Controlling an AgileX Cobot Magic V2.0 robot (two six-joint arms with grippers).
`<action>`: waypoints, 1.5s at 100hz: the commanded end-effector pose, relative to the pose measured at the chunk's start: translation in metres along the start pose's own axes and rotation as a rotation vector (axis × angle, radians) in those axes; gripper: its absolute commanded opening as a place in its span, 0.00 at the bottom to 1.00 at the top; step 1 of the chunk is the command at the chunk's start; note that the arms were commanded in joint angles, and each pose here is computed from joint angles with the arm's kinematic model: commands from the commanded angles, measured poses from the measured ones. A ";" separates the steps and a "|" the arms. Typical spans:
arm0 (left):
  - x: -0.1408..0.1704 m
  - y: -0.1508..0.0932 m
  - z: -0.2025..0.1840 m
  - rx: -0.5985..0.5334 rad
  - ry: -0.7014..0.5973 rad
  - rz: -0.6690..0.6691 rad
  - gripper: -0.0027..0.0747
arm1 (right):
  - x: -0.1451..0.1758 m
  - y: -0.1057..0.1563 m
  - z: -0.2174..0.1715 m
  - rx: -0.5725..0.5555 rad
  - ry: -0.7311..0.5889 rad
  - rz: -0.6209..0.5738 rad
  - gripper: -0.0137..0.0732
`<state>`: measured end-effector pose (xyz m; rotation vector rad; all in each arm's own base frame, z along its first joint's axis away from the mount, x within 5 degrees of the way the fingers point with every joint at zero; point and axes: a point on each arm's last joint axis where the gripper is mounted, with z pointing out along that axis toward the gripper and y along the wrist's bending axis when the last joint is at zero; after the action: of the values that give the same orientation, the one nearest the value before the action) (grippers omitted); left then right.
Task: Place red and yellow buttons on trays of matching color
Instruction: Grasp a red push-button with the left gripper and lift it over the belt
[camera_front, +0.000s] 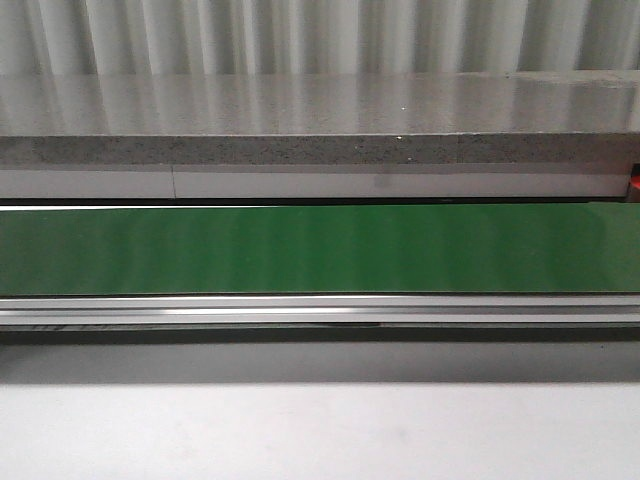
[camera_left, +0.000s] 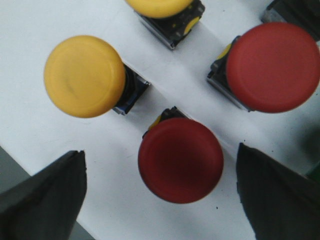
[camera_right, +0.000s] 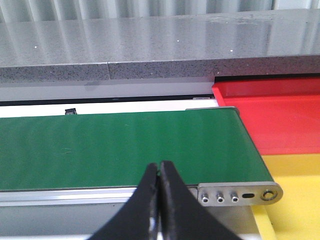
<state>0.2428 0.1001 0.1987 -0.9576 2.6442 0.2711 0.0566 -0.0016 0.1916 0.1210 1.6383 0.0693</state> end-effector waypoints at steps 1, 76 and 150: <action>-0.010 -0.002 -0.012 0.032 -0.075 -0.006 0.60 | -0.008 0.001 -0.002 -0.011 -0.098 -0.008 0.08; -0.005 0.008 -0.107 0.208 -0.281 0.036 0.01 | -0.008 0.001 -0.002 -0.011 -0.098 -0.008 0.08; -0.029 -0.085 -0.121 0.295 -0.216 0.411 0.01 | -0.008 0.001 -0.002 -0.011 -0.098 -0.008 0.08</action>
<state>0.2813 0.0214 0.3036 -0.2933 2.6218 0.0775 0.0566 -0.0016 0.1916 0.1210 1.6383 0.0693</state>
